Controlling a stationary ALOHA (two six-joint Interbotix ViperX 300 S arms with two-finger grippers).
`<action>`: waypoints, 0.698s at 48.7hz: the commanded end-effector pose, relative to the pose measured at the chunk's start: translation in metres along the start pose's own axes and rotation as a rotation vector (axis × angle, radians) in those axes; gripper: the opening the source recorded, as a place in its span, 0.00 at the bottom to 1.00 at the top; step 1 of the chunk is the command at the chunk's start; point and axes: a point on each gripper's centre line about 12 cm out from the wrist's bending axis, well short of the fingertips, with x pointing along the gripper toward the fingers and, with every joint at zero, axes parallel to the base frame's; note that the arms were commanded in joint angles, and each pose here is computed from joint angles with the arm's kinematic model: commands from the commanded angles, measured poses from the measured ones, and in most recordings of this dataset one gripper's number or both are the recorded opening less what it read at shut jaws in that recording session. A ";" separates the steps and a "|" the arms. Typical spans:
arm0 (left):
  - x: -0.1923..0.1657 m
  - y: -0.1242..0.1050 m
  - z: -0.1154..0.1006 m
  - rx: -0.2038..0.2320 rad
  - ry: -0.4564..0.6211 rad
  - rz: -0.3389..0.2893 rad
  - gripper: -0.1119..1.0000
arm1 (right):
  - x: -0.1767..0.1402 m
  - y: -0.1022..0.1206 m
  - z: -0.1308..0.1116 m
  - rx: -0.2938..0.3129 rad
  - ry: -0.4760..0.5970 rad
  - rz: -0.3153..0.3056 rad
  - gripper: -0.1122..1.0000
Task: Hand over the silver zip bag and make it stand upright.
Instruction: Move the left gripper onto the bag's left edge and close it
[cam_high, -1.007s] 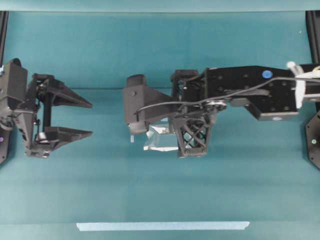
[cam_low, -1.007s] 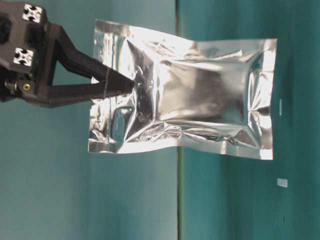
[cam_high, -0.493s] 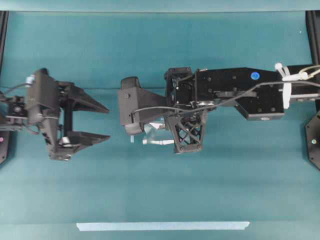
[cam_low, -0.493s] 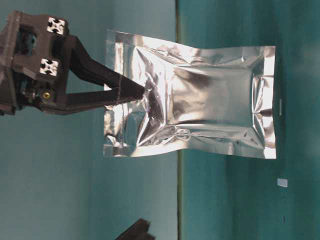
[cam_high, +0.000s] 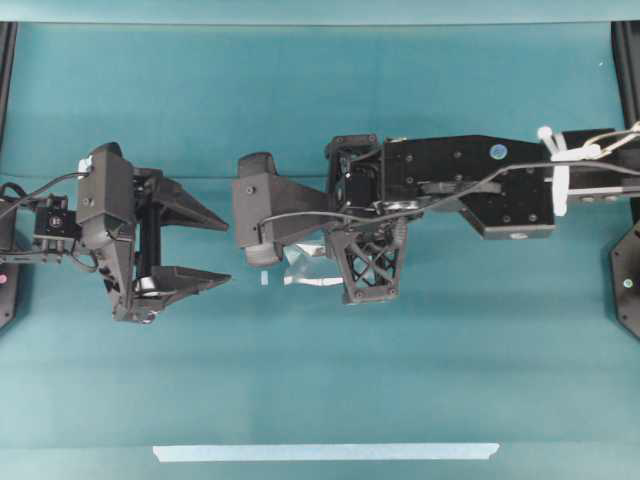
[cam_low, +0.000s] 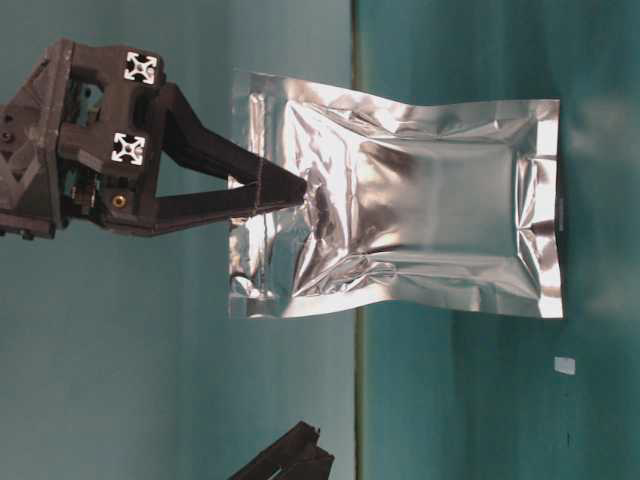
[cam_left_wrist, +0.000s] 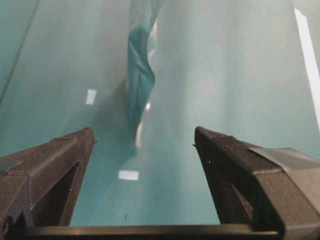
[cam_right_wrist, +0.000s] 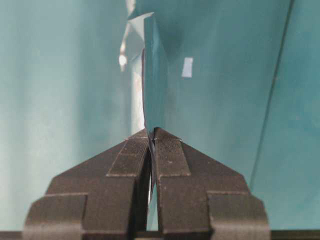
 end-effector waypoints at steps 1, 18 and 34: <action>0.001 -0.001 0.008 -0.001 -0.027 -0.003 0.92 | -0.005 -0.001 0.001 -0.008 -0.016 -0.005 0.14; 0.003 -0.001 0.005 0.000 -0.021 -0.003 0.92 | -0.001 0.000 -0.001 0.000 -0.017 -0.004 0.14; 0.029 0.000 -0.009 -0.026 -0.086 -0.018 0.92 | 0.000 0.003 0.000 -0.006 -0.026 -0.004 0.14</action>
